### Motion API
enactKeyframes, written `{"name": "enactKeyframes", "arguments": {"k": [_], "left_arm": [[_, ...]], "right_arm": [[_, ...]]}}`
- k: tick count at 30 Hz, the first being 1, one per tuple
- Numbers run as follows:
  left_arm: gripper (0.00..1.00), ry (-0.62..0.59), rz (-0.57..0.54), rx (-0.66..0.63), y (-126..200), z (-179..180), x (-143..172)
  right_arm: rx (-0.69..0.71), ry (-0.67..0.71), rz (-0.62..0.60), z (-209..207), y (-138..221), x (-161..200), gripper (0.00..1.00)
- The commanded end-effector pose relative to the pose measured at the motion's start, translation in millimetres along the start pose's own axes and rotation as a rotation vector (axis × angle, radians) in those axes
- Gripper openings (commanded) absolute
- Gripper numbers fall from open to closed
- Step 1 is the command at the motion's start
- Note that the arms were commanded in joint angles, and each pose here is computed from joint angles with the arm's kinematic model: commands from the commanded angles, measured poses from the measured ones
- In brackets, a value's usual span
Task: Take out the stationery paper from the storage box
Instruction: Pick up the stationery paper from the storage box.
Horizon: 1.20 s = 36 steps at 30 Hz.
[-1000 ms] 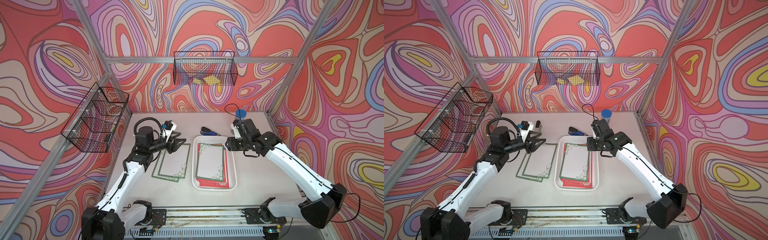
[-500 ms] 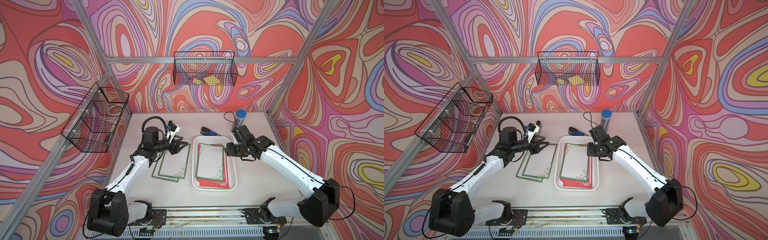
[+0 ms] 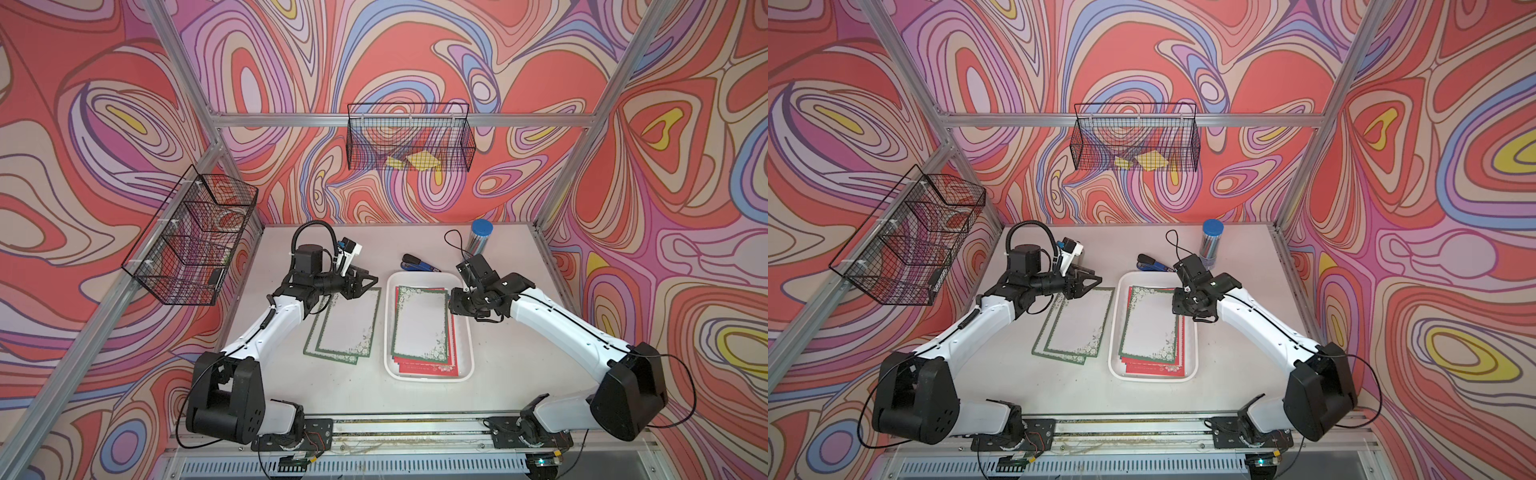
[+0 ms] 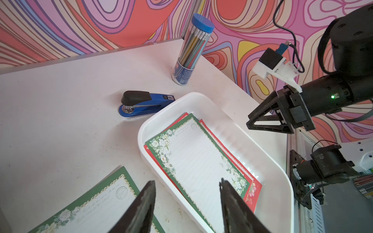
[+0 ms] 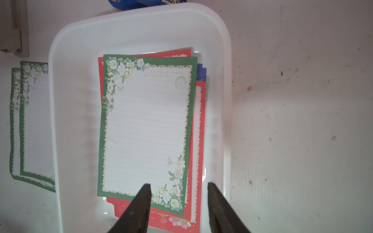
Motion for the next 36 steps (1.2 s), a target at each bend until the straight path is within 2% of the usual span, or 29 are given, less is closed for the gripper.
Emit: {"name": "enactKeyframes", "arguments": {"k": [1,4,13,23,36], "left_arm": [[0.54,0.043,0.045,0.013,-8,-4,5],[0.53,0.080,0.083,0.040,-16,-9,7],[0.50,0.077,0.246,0.029,-35,-22,28],[0.48,0.151,0.319,-0.022,-40,-10,35],[0.48,0.143,0.326,-0.023,-40,-11,35]], "right_arm": [[0.010,-0.018,0.004,0,-13,2,0.46],[-0.002,-0.020,0.012,2,-21,3,0.40],[0.016,-0.053,0.057,1,-49,10,0.42],[0.004,-0.081,0.126,3,-78,22,0.39],[0.025,-0.094,0.161,-1,-92,31,0.40]]}}
Point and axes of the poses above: each gripper's point midway between its finger pads, its own y axis back along the fingers, its own z axis along the line the jaws close on, x = y × z, the point moved 3 cm from there along y, back along the fingers, and after that the axes turned 3 degrees about y, right-handed, at the moved point
